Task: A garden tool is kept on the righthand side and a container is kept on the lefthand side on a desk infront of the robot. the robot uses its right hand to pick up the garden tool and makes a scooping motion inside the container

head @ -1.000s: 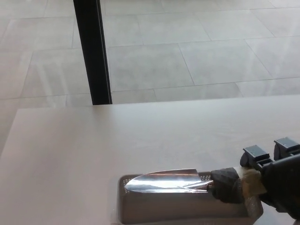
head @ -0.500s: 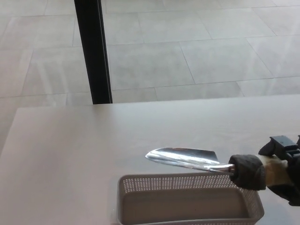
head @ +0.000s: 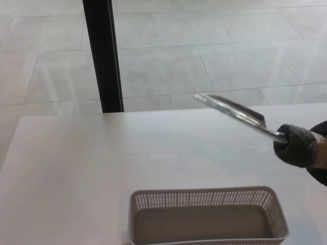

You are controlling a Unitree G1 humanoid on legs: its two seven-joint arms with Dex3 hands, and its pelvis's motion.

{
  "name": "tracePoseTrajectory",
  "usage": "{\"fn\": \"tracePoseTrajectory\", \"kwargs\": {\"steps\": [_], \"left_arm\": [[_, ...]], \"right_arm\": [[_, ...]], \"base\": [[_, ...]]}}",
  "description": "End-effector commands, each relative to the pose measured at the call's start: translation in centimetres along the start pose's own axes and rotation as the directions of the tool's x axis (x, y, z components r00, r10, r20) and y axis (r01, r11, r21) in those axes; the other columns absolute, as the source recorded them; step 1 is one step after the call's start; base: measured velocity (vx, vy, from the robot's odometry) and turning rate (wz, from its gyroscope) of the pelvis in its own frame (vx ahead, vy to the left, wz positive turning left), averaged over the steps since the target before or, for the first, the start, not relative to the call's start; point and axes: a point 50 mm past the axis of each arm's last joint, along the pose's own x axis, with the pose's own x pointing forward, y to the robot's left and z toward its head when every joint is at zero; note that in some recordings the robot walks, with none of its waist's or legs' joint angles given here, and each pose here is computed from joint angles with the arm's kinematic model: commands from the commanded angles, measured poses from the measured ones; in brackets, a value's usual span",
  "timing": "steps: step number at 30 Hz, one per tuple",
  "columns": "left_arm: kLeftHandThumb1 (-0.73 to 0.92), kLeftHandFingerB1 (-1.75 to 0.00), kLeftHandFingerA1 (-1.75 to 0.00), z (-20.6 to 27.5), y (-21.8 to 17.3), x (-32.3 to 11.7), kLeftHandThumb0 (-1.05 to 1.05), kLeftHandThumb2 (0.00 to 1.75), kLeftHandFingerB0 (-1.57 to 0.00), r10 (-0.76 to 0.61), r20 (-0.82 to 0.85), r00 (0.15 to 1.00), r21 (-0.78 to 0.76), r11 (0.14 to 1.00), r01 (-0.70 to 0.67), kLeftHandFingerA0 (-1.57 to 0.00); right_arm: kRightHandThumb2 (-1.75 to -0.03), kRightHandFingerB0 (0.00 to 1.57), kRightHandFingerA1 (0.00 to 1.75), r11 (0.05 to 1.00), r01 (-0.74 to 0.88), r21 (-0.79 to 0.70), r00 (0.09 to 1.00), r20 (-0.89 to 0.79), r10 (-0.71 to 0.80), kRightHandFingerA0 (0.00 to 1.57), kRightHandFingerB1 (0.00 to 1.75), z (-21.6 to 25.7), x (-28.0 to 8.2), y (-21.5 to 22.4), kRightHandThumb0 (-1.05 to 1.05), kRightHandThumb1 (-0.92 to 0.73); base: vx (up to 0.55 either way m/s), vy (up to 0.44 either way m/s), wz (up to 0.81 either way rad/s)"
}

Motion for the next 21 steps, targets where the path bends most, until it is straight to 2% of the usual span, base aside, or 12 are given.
{"fn": "tracePoseTrajectory", "kwargs": {"steps": [1,2,3,4,5,6,7,8,11,14,20,21], "left_arm": [[0.67,-0.57,-0.73,-0.5,0.7,-0.1,-0.36,0.6,-0.49,0.028,-0.018,0.999,-0.004,1.0,-0.028,-0.67],[0.67,-0.57,-0.74,-0.6,0.7,-0.2,-0.36,0.6,-0.5,0.033,-0.022,0.999,-0.019,0.999,-0.033,-0.67],[0.67,-0.57,-0.74,-0.6,0.7,-0.2,-0.36,0.6,-0.5,0.034,-0.023,0.999,-0.021,0.999,-0.034,-0.67],[0.66,-0.55,-0.73,-0.9,0.8,-0.2,-0.37,0.59,-0.52,0.031,-0.027,0.999,-0.005,1.0,-0.031,-0.7],[0.65,-0.55,-0.72,-1.0,0.8,-0.2,-0.37,0.59,-0.52,0.027,-0.026,0.999,0.0,1.0,-0.027,-0.7],[0.66,-0.55,-0.76,-1.1,0.8,-0.2,-0.36,0.59,-0.52,0.027,-0.028,0.999,-0.005,1.0,-0.027,-0.73],[0.65,-0.56,-0.76,-1.2,0.8,-0.2,-0.38,0.59,-0.52,0.027,-0.028,0.999,-0.006,1.0,-0.027,-0.73],[0.65,-0.55,-0.75,-1.1,0.9,-0.2,-0.37,0.59,-0.51,0.028,-0.026,0.999,-0.003,1.0,-0.028,-0.73],[0.67,-0.52,-0.7,-1.1,1.1,-0.3,-0.37,0.58,-0.48,0.016,-0.018,1.0,0.016,1.0,-0.016,-0.66],[0.66,-0.52,-0.69,-0.8,1.0,-0.2,-0.38,0.59,-0.49,0.018,-0.025,1.0,-0.01,1.0,-0.018,-0.66],[0.66,-0.57,-0.76,-0.4,0.8,-0.1,-0.37,0.6,-0.48,0.034,-0.028,0.999,-0.019,0.999,-0.035,-0.69],[0.66,-0.57,-0.8,-0.3,0.8,-0.1,-0.38,0.6,-0.47,0.037,-0.024,0.999,-0.02,0.999,-0.037,-0.69]], "right_arm": [[-0.85,0.81,1.7,0.991,0.088,0.096,0.913,-0.407,-0.042,0.88,1.2,-4.5,1.2,-1.1,-0.14,-0.62],[-0.81,0.79,1.72,0.994,0.08,0.078,0.907,-0.42,-0.04,0.86,1.24,-4.9,1.0,-0.8,-0.15,-0.64],[-0.93,0.92,1.28,0.994,0.08,0.077,0.905,-0.423,-0.04,1.14,0.99,-5.0,1.0,-0.8,0.05,-0.5],[-0.78,0.8,1.72,0.997,0.056,0.06,0.888,-0.46,-0.022,0.87,1.21,-5.9,0.7,-0.5,-0.17,-0.65],[-0.8,0.81,1.73,0.998,0.05,0.045,0.884,-0.467,-0.023,0.88,1.23,-6.3,0.6,-0.4,-0.17,-0.62],[-0.98,0.9,1.32,0.999,0.037,0.022,0.883,-0.47,-0.023,1.18,1.04,-6.8,0.3,-0.2,-0.19,-0.49],[-0.96,0.93,1.32,0.999,0.037,0.02,0.882,-0.471,-0.023,1.2,0.99,-6.9,0.4,-0.2,-0.09,-0.46],[-0.8,0.87,1.71,1.0,0.021,-0.013,0.886,-0.464,-0.025,0.91,1.07,-7.2,0.2,0.0,-0.14,-0.57],[-0.77,0.71,1.75,0.986,-0.1,-0.134,0.904,-0.426,0.033,0.89,1.47,-8.3,-0.7,0.6,-0.15,-0.55],[-0.77,0.65,1.75,0.964,-0.168,-0.208,0.923,-0.375,0.08,0.9,1.65,-8.6,-1.0,0.8,-0.24,-0.59],[-0.67,0.62,1.75,0.818,-0.349,-0.458,0.934,-0.24,0.264,0.87,1.56,-8.4,-2.7,2.2,-0.27,-0.61],[-0.63,0.69,1.75,0.802,-0.362,-0.475,0.932,-0.214,0.294,0.88,1.46,-8.2,-2.9,2.5,-0.26,-0.6]], "base": [[0.0,0.0,0.0],[0.0,0.0,0.0],[0.0,0.0,0.0],[0.0,0.0,0.0],[0.0,0.0,0.0],[0.0,0.0,0.0],[0.0,0.0,0.0],[0.0,0.0,0.0],[0.0,0.0,0.0],[0.0,0.0,0.0],[0.0,0.0,0.0],[0.0,0.0,0.0]]}}
